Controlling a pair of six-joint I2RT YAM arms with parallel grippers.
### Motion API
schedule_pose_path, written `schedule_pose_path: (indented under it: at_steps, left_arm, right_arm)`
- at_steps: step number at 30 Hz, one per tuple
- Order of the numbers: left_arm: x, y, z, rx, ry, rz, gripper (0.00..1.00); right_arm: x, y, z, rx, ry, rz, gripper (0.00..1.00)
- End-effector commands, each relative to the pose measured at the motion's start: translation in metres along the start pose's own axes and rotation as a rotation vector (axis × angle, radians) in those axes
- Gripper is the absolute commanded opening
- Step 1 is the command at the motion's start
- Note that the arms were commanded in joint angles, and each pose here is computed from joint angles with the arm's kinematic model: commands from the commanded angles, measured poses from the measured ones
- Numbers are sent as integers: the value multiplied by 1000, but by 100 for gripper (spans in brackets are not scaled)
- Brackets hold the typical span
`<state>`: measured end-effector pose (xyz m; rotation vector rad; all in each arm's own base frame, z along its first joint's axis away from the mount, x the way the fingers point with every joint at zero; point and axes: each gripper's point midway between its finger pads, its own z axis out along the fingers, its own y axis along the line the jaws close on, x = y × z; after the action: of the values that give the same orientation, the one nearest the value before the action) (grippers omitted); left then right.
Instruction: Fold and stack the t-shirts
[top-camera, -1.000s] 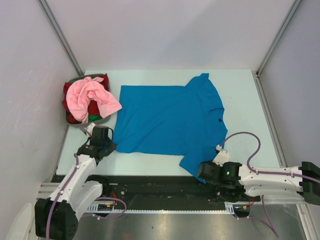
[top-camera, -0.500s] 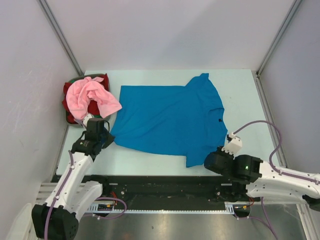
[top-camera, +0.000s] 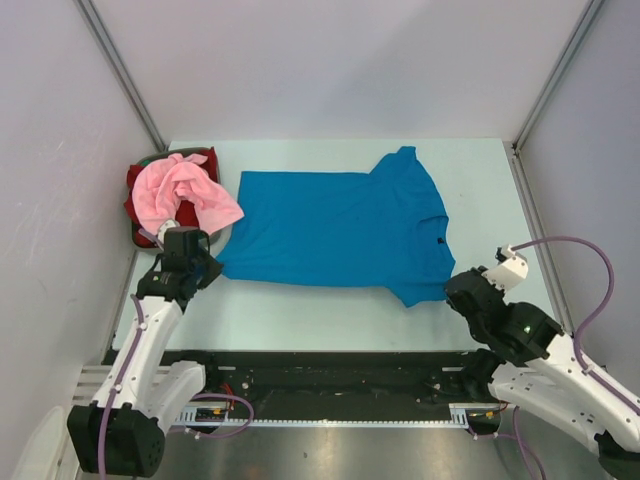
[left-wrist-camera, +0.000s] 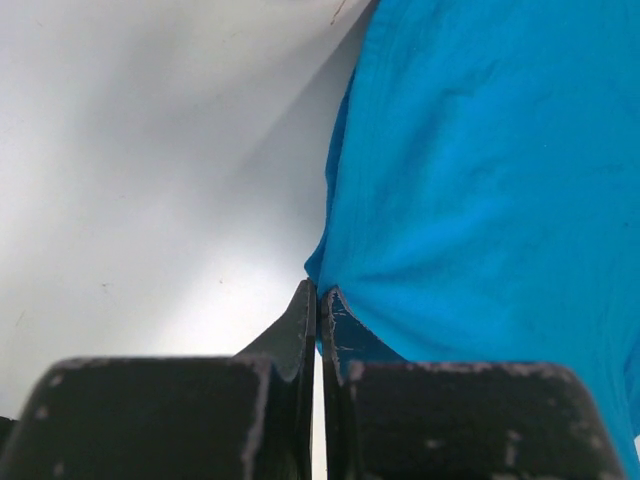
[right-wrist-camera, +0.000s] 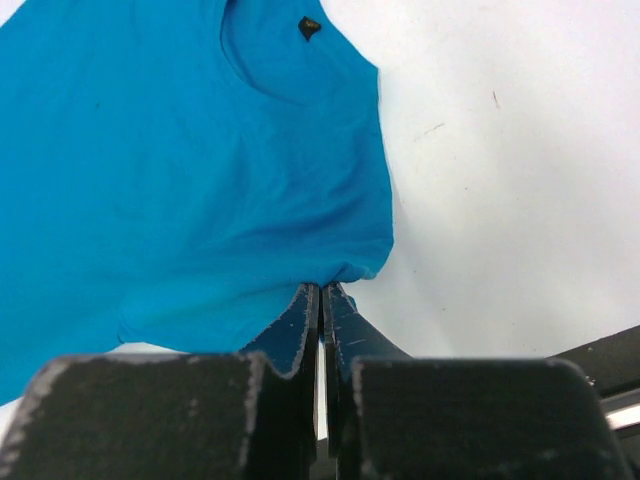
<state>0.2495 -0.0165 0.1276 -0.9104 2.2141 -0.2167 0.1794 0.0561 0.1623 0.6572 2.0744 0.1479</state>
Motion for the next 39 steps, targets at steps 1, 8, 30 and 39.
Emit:
schedule_pose_path:
  at_steps: [1, 8, 30, 39]
  left_arm:
    - [-4, -2, -8, 35, -19, 6, 0]
    - [10, 3, -19, 76, -5, -22, 0]
    - [10, -5, 6, 63, 23, -34, 0]
    - [-7, -23, 28, 39, 28, -46, 0]
  right_arm:
    - [-20, 7, -7, -38, -38, -3, 0]
    - [-36, 2, -15, -25, -79, 42, 0]
    - [-54, 47, 3, -87, -70, -39, 0]
    - [-60, 60, 47, -97, 23, -27, 0]
